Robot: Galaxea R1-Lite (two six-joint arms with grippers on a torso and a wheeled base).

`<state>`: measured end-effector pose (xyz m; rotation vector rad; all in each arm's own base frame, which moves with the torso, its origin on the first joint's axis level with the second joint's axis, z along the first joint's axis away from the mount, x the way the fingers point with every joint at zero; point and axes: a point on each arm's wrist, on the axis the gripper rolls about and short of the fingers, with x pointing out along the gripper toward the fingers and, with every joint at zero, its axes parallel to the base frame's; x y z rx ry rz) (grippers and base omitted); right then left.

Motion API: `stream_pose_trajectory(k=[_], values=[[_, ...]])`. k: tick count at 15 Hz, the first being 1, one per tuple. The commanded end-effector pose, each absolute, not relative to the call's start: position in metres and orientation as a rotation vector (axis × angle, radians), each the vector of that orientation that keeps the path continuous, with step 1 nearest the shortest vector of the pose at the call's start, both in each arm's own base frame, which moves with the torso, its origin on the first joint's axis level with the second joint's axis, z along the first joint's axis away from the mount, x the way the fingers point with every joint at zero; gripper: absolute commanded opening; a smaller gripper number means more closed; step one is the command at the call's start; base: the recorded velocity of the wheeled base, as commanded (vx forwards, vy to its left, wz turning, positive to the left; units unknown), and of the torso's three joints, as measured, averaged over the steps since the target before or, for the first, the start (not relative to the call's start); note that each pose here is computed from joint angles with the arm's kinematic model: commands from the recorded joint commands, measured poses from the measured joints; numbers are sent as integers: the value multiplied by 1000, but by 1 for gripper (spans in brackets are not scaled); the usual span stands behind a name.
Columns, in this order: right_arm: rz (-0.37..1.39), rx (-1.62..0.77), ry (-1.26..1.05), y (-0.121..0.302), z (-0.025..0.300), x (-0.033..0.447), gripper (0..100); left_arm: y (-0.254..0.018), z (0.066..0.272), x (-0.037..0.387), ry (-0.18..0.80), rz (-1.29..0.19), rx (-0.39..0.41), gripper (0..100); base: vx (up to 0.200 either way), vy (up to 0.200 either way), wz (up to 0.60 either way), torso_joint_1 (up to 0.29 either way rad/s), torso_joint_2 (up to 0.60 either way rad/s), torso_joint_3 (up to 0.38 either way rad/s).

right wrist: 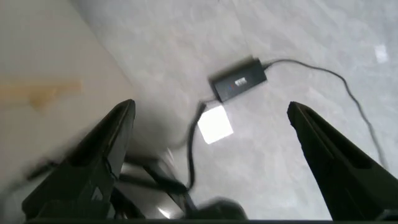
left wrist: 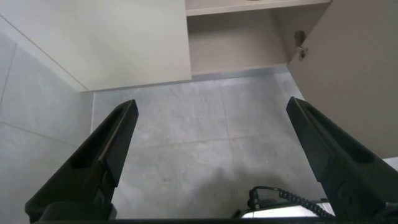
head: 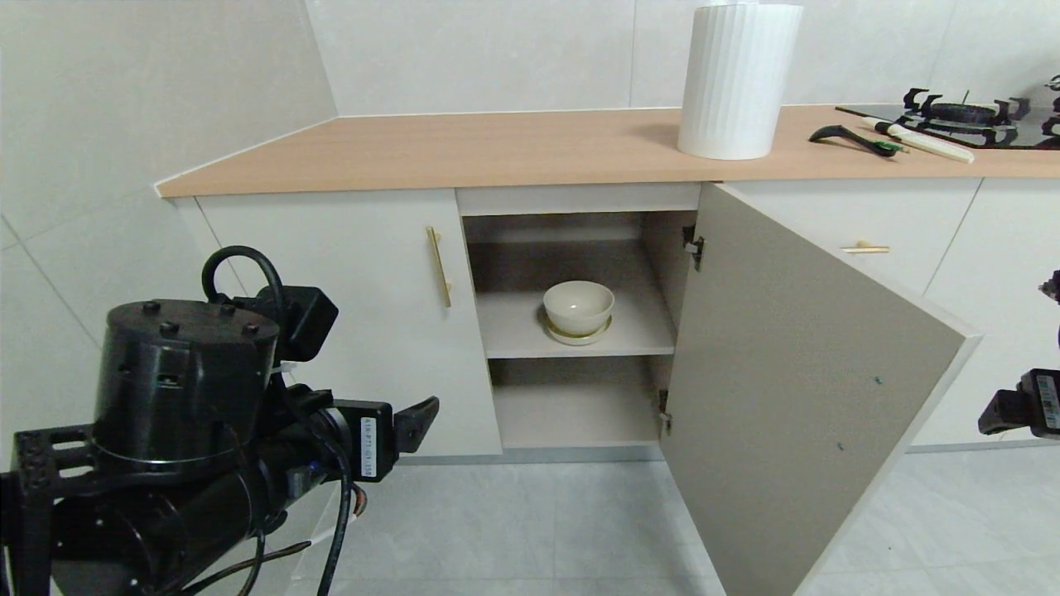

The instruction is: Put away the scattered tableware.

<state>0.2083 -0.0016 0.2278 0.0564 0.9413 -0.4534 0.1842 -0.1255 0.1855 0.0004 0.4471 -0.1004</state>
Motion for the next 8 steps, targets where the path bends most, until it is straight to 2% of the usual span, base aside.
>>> stream_pose_trajectory(k=[1,4,8], values=[[-465,76,947,-2,217,225,100,-125,186,184,447,-100,0,100,0,0,0,0,0,0],[-463,129,869,3,199,247,100,-125,186,184,447,-100,0,100,0,0,0,0,0,0],[-348,134,881,30,189,248,100,-125,186,184,446,-101,-1,100,0,0,0,0,0,0]])
